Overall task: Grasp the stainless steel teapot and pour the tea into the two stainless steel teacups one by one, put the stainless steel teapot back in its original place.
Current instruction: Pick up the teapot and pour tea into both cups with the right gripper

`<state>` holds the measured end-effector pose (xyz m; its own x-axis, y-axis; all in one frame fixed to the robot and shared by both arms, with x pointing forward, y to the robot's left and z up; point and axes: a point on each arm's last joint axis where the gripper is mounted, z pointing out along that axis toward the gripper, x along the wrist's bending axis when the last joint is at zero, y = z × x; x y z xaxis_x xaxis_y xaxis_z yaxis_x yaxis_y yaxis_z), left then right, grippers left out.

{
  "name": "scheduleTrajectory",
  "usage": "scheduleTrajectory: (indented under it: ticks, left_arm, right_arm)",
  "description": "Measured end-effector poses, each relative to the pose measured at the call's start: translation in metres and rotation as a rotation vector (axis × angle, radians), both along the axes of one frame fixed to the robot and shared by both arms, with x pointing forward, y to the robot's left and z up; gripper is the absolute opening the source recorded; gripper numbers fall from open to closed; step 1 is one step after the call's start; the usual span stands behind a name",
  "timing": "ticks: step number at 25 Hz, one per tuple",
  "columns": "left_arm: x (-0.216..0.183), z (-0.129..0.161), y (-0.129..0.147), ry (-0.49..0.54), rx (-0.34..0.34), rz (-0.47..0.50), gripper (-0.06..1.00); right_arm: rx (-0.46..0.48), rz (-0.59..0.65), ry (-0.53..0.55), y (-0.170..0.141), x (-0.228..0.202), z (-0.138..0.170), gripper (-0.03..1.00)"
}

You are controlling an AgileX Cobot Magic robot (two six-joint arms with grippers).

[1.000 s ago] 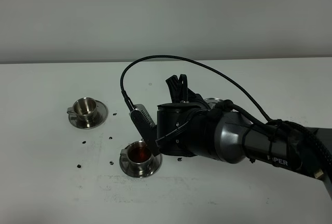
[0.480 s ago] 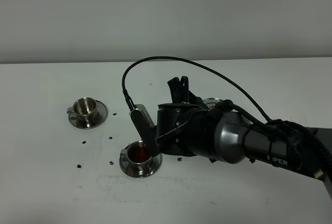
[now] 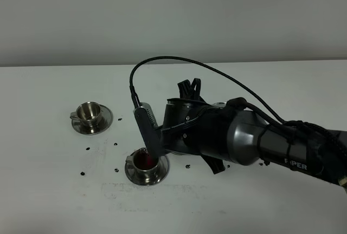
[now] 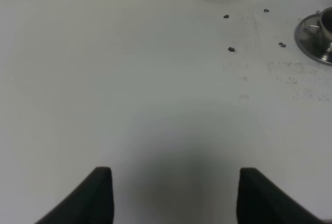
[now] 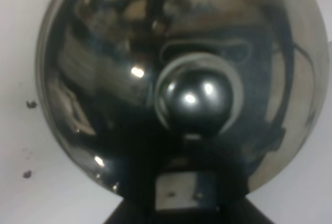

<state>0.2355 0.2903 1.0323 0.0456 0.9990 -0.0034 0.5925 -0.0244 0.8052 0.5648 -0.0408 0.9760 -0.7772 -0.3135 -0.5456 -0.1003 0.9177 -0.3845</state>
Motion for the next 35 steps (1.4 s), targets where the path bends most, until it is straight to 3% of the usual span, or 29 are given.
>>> scheduleTrajectory:
  ticks: [6, 12, 18, 27, 35]
  left_arm:
    - [0.000, 0.000, 0.000, 0.000, 0.000, 0.000, 0.53]
    - [0.000, 0.000, 0.000, 0.000, 0.000, 0.000, 0.53]
    - [0.000, 0.000, 0.000, 0.000, 0.000, 0.000, 0.53]
    - [0.000, 0.000, 0.000, 0.000, 0.000, 0.000, 0.53]
    - [0.000, 0.000, 0.000, 0.000, 0.000, 0.000, 0.53]
  right_arm:
    - [0.134, -0.058, 0.024, -0.001, -0.010, 0.028, 0.18]
    - [0.388, -0.159, 0.156, -0.001, -0.035, 0.056, 0.18]
    - [0.576, -0.184, 0.262, -0.002, -0.059, 0.048, 0.18]
    - [0.596, -0.272, 0.352, -0.016, -0.064, 0.011, 0.18]
    - [0.539, -0.315, 0.405, -0.014, -0.056, -0.023, 0.18]
